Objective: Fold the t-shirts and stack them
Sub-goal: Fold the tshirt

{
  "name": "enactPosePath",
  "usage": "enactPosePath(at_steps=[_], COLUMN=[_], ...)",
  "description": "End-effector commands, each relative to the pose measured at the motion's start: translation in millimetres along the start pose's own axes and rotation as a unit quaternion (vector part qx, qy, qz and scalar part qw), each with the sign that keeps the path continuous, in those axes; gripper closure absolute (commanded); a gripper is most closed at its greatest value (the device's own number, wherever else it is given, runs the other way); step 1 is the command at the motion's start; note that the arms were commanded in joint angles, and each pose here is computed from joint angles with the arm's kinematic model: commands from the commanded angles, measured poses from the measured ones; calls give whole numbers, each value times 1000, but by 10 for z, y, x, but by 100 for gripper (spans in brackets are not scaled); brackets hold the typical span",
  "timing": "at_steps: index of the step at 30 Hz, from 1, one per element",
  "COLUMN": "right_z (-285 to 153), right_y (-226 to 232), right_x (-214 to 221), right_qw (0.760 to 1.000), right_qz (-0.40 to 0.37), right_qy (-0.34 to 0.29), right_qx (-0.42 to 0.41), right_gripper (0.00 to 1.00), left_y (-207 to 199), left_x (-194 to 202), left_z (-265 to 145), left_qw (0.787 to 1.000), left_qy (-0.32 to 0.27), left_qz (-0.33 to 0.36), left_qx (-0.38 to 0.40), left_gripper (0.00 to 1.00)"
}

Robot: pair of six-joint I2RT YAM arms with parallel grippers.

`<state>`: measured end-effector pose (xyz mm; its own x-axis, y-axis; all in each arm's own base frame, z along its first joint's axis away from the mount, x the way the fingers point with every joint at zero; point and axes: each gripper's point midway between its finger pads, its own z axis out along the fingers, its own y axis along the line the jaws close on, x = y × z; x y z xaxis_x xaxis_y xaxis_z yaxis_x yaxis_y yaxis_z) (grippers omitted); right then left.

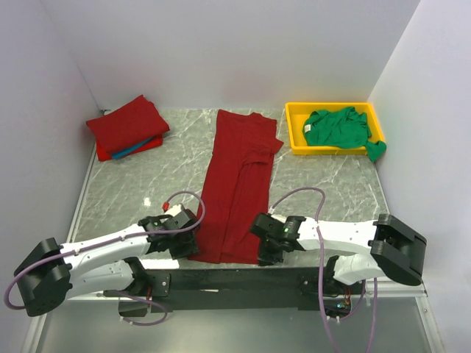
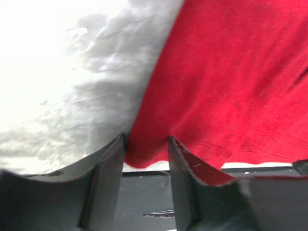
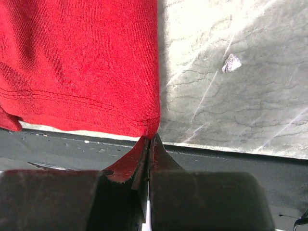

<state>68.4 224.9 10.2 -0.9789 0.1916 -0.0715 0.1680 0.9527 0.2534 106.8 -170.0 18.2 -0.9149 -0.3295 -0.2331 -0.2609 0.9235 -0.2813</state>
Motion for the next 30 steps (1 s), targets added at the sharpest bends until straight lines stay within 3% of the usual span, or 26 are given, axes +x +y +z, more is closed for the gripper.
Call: enactPosePath(at_steps=[1, 7, 18, 21, 22, 23, 30], right_z=[47, 54, 56, 31, 21, -10, -252], right_y=[-271, -277, -221, -230, -236, -238, -116], right_x=[-70, -60, -104, -118, -124, -141, -305], right_qw=[999, 999, 999, 998, 998, 998, 997], right_qz=[10, 9, 0, 0, 2, 4, 11], right_qy=[-23, -21, -24, -28, -30, -35, -71], right_qx=[43, 41, 44, 48, 49, 48, 30], right_gripper=[100, 100, 100, 100, 100, 100, 100], left_y=[270, 256, 141, 63, 67, 49, -52], left_x=[27, 29, 159, 145, 138, 118, -95], left_z=[-42, -51, 141, 126, 123, 106, -146], left_qw=[998, 999, 1000, 1000, 1000, 1000, 999], left_qy=[-8, -10, 22, 20, 18, 13, -35], left_qz=[-8, -17, 19, 21, 21, 19, -6], left_qx=[-54, -47, -13, 5, 4, 7, 29], left_gripper=[55, 62, 67, 82, 95, 99, 99])
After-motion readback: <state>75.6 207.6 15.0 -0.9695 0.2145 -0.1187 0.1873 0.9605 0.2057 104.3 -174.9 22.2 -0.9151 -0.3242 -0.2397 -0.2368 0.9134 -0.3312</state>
